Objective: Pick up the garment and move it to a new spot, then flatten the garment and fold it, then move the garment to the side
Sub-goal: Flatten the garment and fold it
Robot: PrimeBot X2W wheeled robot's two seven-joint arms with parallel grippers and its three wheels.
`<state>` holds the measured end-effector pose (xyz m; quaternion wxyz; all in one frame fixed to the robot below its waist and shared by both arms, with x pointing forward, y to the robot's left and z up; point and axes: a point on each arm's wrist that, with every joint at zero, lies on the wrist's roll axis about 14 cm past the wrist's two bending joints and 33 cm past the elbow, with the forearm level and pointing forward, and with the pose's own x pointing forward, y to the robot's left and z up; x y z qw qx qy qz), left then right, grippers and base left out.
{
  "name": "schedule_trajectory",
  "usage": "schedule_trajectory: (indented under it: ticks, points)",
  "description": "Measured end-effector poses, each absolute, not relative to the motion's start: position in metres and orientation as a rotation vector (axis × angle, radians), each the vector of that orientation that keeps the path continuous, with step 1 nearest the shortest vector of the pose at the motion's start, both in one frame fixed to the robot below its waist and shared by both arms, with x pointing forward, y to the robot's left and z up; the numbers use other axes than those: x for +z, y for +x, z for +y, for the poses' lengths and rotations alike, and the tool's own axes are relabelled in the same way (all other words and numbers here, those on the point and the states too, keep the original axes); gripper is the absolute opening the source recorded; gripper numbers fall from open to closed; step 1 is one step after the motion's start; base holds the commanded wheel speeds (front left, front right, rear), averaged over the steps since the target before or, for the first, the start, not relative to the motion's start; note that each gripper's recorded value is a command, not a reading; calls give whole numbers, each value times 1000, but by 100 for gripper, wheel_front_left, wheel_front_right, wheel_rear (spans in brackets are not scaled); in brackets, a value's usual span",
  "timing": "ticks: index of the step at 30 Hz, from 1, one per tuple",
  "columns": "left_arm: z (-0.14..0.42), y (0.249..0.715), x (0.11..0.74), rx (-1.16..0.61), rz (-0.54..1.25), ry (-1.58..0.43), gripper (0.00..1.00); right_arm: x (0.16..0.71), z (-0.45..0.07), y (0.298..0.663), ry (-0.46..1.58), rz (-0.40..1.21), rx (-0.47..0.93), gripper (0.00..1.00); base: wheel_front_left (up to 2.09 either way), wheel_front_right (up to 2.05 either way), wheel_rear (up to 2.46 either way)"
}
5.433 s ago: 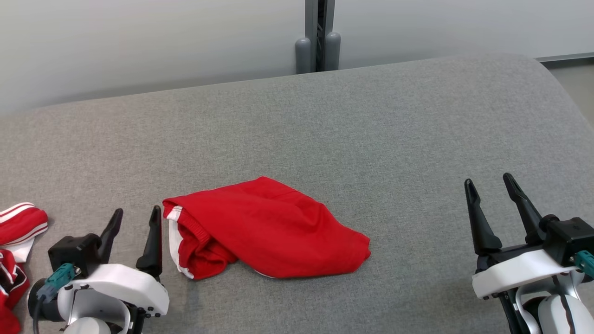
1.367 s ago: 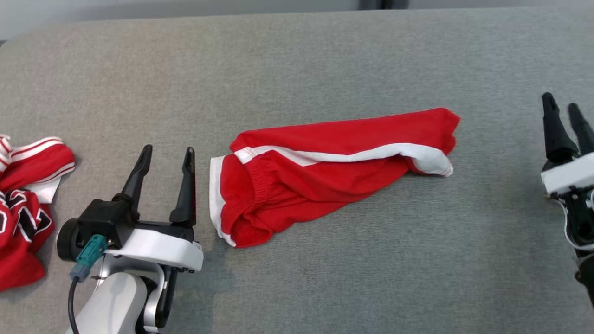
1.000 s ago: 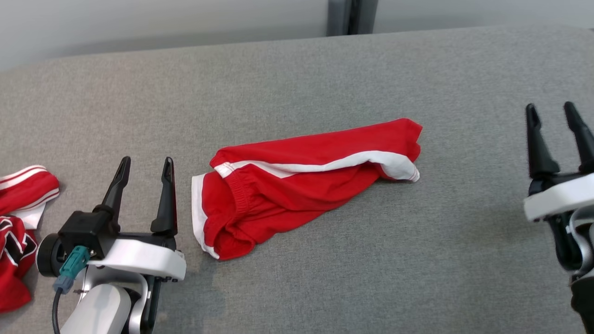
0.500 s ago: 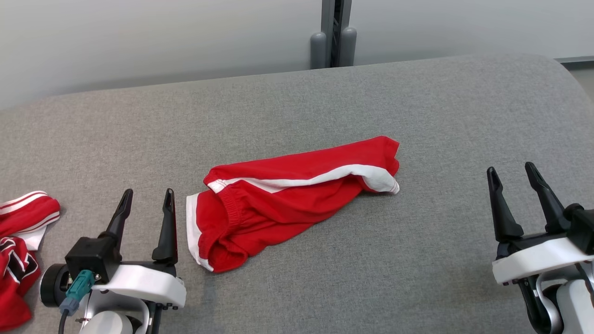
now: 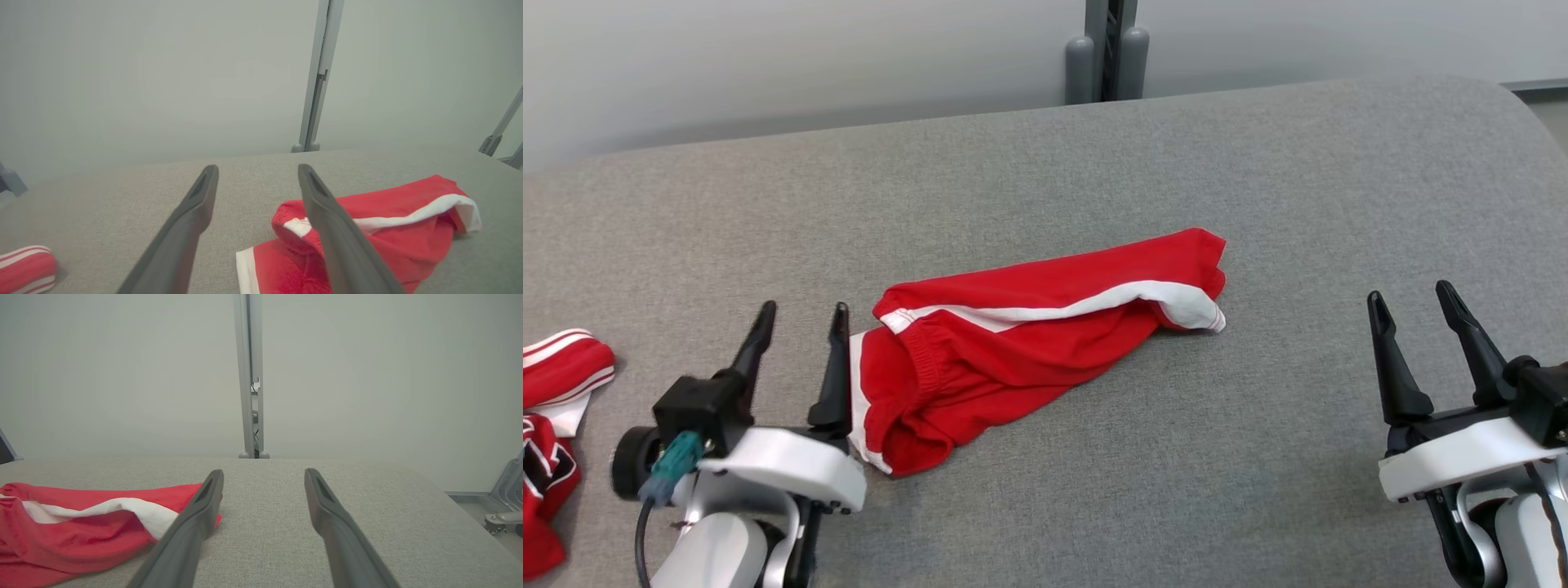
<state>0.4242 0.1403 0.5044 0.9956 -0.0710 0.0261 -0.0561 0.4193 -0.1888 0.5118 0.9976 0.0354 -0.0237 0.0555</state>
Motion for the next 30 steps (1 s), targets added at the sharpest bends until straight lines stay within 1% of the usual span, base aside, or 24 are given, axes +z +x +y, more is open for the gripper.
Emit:
schedule_trajectory:
  ticks: [4,5,11,14,17,18,19,20,24,30]
  points:
    - [116,432,480,-178,207,-217,100,509,-188,421,76,-41,109,100,0,0,0]
    - [116,432,480,-178,207,-217,100,509,-188,421,76,-41,109,100,0,0,0]
    - [96,437,444,-223,412,-298,100,498,-192,419,80,-14,94,100,0,0,0]
    - [92,441,434,-232,460,-316,100,493,-196,418,79,0,81,100,0,0,0]
    - [89,446,432,-239,464,-330,100,490,-200,419,78,4,70,100,0,0,0]
    - [88,446,431,-243,468,-336,84,490,-200,419,77,5,68,100,0,0,0]
    - [87,446,431,-243,470,-338,44,489,-201,419,77,8,66,100,0,0,0]
    - [87,445,430,-244,471,-339,0,488,-201,419,79,11,65,100,0,0,0]
    - [83,442,429,-264,488,-354,0,485,-201,420,81,16,67,100,0,0,0]
    - [89,445,438,-258,435,-336,0,486,-191,429,69,28,117,100,0,0,0]
